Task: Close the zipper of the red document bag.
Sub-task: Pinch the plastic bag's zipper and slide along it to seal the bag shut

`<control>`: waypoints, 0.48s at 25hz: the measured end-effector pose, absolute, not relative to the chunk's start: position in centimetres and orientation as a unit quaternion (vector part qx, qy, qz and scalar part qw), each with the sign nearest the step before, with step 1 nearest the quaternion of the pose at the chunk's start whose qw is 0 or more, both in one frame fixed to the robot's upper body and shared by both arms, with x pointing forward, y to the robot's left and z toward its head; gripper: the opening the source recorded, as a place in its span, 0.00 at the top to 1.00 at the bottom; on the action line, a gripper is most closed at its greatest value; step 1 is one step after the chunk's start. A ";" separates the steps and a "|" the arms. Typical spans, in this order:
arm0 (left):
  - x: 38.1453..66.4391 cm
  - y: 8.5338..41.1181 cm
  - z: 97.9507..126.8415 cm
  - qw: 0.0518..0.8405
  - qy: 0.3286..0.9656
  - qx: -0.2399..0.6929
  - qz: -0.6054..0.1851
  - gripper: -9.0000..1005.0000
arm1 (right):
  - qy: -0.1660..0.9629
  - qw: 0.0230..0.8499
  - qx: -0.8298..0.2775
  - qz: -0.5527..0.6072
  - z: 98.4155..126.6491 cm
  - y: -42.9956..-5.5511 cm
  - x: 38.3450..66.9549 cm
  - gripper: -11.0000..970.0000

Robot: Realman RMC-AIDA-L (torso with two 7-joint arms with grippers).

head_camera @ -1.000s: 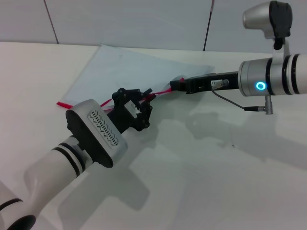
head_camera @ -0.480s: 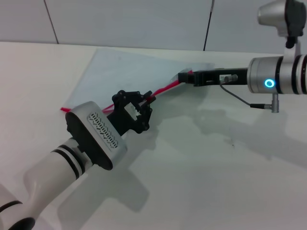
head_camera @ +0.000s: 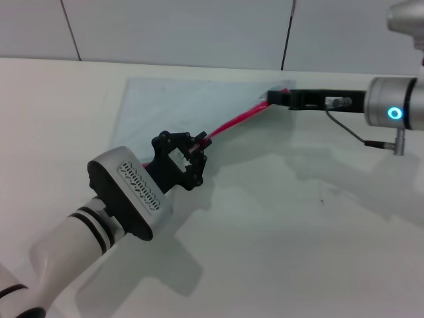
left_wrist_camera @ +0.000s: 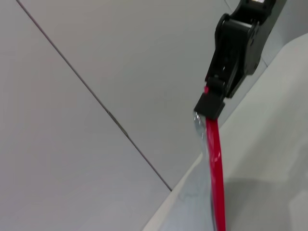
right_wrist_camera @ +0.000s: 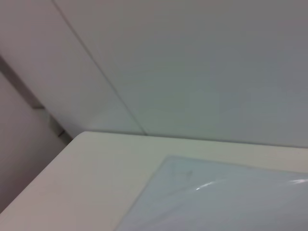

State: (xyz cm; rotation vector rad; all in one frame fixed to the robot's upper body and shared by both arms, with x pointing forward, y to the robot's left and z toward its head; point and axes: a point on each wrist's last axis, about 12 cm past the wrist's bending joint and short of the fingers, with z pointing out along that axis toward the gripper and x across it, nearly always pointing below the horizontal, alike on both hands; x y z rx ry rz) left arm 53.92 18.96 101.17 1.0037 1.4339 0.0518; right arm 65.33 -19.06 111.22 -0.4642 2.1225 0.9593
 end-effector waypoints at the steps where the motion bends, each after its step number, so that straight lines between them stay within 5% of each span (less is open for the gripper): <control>1: 53.9 19.0 101.1 0.640 0.629 0.440 0.023 0.91 | 0.830 0.379 -0.171 0.373 111.1 -19.7 65.2 0.96; 12: 53.6 19.3 100.6 0.628 0.640 0.442 0.024 0.91 | 0.832 0.408 -0.106 0.359 110.6 -24.3 64.6 0.96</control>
